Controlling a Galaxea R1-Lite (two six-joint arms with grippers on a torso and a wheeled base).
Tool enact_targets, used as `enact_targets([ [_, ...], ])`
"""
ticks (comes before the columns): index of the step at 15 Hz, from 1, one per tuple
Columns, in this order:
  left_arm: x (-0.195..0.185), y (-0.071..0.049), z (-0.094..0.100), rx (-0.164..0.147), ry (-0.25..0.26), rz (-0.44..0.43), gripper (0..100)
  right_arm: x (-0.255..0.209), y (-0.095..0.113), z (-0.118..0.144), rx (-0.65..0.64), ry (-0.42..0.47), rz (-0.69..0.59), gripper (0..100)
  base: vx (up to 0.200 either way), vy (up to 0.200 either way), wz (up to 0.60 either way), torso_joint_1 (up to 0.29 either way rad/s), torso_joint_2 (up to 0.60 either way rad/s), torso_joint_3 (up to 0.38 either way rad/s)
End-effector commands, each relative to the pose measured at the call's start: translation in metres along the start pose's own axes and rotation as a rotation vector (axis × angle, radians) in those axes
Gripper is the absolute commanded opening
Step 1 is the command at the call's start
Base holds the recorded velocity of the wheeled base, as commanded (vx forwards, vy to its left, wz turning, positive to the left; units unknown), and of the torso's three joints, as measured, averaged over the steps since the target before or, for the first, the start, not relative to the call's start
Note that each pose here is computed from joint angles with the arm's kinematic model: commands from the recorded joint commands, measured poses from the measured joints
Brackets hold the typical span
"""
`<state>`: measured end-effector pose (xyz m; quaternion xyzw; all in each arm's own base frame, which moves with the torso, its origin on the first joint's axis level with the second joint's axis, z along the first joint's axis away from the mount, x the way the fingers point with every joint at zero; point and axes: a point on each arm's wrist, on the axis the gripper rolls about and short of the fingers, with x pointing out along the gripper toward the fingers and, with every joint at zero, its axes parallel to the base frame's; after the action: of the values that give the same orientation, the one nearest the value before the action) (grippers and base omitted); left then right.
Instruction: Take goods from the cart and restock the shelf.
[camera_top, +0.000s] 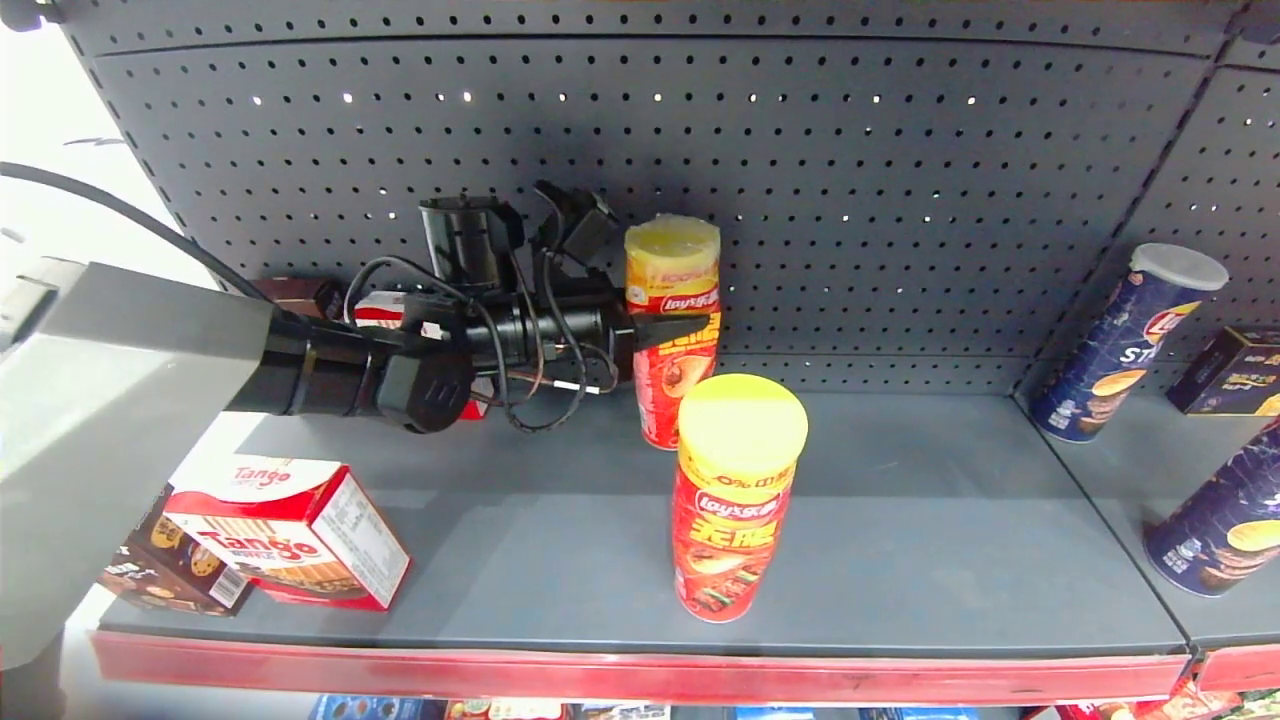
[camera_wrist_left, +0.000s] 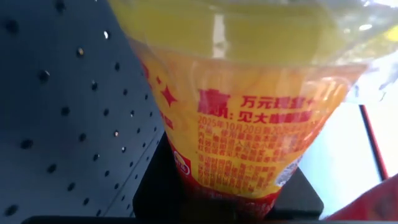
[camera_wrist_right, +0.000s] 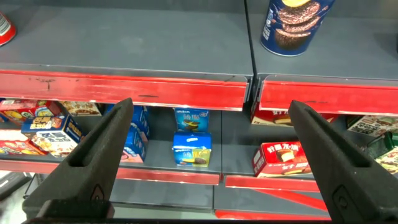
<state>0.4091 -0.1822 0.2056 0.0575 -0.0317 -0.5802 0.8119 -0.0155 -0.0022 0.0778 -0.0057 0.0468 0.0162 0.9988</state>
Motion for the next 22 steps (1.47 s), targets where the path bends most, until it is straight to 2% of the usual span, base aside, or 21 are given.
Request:
enact_targets([
  [1, 0.004, 0.006, -0.011, -0.01, 0.009, 0.002, 0, 0.0, 0.0, 0.0, -0.001, 0.003, 0.0, 100, 0.0, 0.0, 0.0, 0.0, 0.0, 0.0],
  [6, 0.013, 0.013, -0.021, -0.007, 0.008, 0.002, 0, 0.0, 0.0, 0.0, -0.001, 0.003, 0.0, 100, 0.0, 0.0, 0.0, 0.0, 0.0, 0.0],
  [13, 0.017, 0.016, -0.031, 0.003, 0.002, 0.002, 0, 0.0, 0.0, 0.0, -0.001, 0.003, 0.0, 100, 0.0, 0.0, 0.0, 0.0, 0.0, 0.0],
  [14, 0.018, 0.015, -0.032, 0.004, 0.003, -0.002, 100, 0.0, 0.0, 0.0, -0.001, 0.003, 0.0, 100, 0.0, 0.0, 0.0, 0.0, 0.0, 0.0],
  [15, 0.019, 0.014, -0.031, 0.015, 0.002, -0.003, 100, 0.0, 0.0, 0.0, -0.001, 0.003, 0.0, 100, 0.0, 0.0, 0.0, 0.0, 0.0, 0.0],
  [18, 0.019, 0.011, -0.033, 0.01, 0.01, -0.009, 100, 0.0, 0.0, 0.0, -0.001, 0.003, 0.0, 100, 0.0, 0.0, 0.0, 0.0, 0.0, 0.0],
  [22, 0.002, -0.003, -0.014, 0.007, 0.012, -0.005, 100, 0.0, 0.0, 0.0, -0.001, 0.003, 0.0, 100, 0.0, 0.0, 0.0, 0.0, 0.0, 0.0],
])
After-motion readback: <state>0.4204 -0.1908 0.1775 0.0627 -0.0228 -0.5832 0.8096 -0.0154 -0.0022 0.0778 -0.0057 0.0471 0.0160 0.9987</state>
